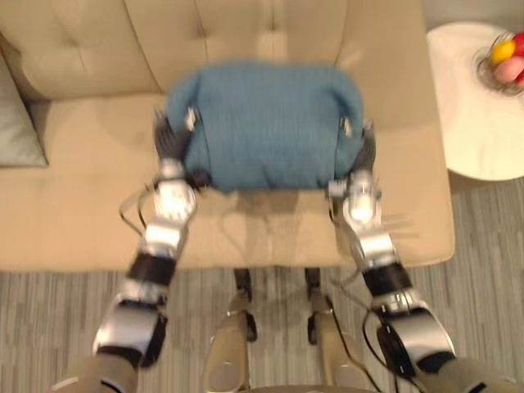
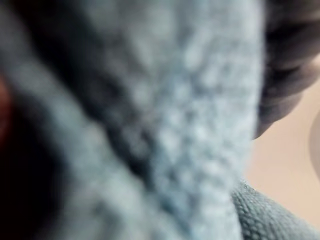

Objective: Pick up cushions and gather them together orderly.

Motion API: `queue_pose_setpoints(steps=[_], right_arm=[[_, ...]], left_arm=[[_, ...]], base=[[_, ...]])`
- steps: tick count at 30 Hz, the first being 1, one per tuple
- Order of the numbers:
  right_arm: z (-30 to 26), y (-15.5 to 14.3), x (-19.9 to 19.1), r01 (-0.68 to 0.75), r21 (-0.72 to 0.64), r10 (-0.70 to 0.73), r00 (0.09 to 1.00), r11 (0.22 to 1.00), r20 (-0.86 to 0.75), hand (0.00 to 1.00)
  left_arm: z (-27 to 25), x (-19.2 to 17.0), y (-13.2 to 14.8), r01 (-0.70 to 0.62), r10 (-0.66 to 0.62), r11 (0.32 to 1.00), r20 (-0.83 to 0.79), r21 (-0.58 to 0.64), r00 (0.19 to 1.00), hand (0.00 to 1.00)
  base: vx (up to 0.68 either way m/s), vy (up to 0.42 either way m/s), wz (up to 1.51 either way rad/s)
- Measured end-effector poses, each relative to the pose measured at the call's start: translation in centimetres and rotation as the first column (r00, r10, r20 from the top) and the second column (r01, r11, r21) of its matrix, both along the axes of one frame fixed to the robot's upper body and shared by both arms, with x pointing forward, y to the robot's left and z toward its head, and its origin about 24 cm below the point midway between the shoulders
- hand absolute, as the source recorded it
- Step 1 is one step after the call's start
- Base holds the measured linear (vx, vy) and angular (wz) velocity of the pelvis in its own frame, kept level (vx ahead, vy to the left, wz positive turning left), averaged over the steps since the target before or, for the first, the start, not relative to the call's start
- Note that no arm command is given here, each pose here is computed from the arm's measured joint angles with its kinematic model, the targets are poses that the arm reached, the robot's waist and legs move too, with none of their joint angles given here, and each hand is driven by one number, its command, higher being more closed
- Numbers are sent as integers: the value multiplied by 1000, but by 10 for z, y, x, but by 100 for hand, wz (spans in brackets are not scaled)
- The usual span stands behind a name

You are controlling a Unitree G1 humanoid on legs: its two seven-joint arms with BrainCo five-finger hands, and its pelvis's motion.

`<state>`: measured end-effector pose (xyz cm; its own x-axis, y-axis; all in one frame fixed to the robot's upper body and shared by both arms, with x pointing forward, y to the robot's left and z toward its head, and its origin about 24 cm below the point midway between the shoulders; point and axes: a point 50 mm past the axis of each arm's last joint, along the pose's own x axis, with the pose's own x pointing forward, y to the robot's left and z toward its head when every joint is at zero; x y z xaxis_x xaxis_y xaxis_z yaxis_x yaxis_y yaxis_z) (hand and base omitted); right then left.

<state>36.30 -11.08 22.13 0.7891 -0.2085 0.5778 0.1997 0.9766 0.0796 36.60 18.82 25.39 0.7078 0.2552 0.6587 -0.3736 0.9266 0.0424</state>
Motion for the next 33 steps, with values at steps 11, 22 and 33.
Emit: queue_pose_setpoints(steps=[11, 22, 33], right_arm=[[180, 4, -16, 139, 159, -193, 892, 978, 409, 0], [136, -10, 26, 186, 6, -184, 970, 983, 156, 0], [9, -7, 26, 33, -199, -50, 995, 979, -84, 0]], left_arm=[[200, -39, -15, -105, 126, 992, 486, -70, 865, 0], [149, 4, 15, -168, 187, 981, 232, -97, 955, 0], [-35, 35, 24, -99, 67, 988, -256, -115, 964, 0]], base=[[-36, 30, 19], [2, 113, 11], [-34, 63, -9]])
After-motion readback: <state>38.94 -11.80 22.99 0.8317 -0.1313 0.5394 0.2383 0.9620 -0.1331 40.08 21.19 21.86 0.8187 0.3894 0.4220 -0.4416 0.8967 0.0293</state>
